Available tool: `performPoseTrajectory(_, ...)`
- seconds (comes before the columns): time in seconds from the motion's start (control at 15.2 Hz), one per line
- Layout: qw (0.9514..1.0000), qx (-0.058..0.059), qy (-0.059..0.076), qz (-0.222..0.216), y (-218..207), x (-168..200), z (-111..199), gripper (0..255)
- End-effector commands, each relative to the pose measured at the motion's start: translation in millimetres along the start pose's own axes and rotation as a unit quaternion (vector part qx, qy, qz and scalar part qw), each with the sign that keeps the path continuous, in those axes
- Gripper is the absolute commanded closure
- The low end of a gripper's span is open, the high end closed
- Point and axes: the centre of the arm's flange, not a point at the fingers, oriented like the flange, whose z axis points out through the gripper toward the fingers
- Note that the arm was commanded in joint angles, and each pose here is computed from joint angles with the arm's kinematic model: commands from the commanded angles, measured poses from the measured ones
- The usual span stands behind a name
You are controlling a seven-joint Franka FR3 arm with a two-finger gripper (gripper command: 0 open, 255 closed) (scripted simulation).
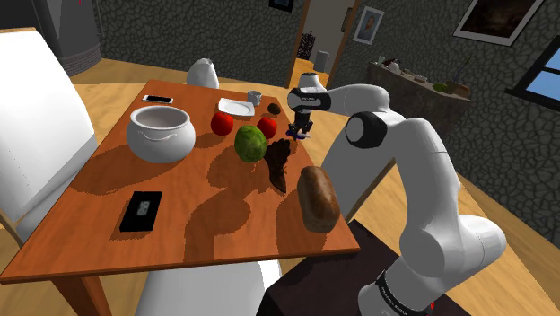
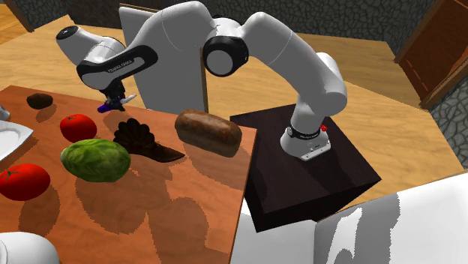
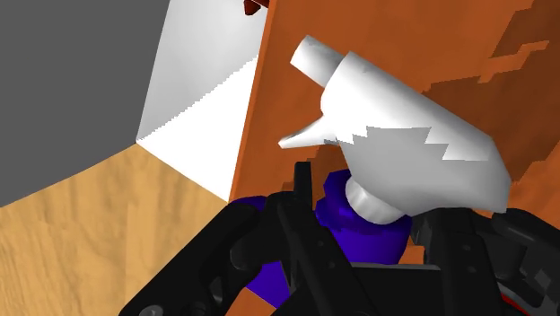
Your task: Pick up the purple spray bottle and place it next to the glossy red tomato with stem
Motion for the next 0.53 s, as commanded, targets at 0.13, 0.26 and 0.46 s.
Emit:
performPoseTrajectory(0.13,1.0,0.0,0.0,0.0,-2.9,-0.4,20.3,255)
performPoseTrajectory(0.26,1.0,0.0,0.0,0.0,-4.6,-0.5,30.7,255)
performPoseTrajectory(0.46,1.0,0.0,0.0,0.0,-7.2,-0.8,46.3,255)
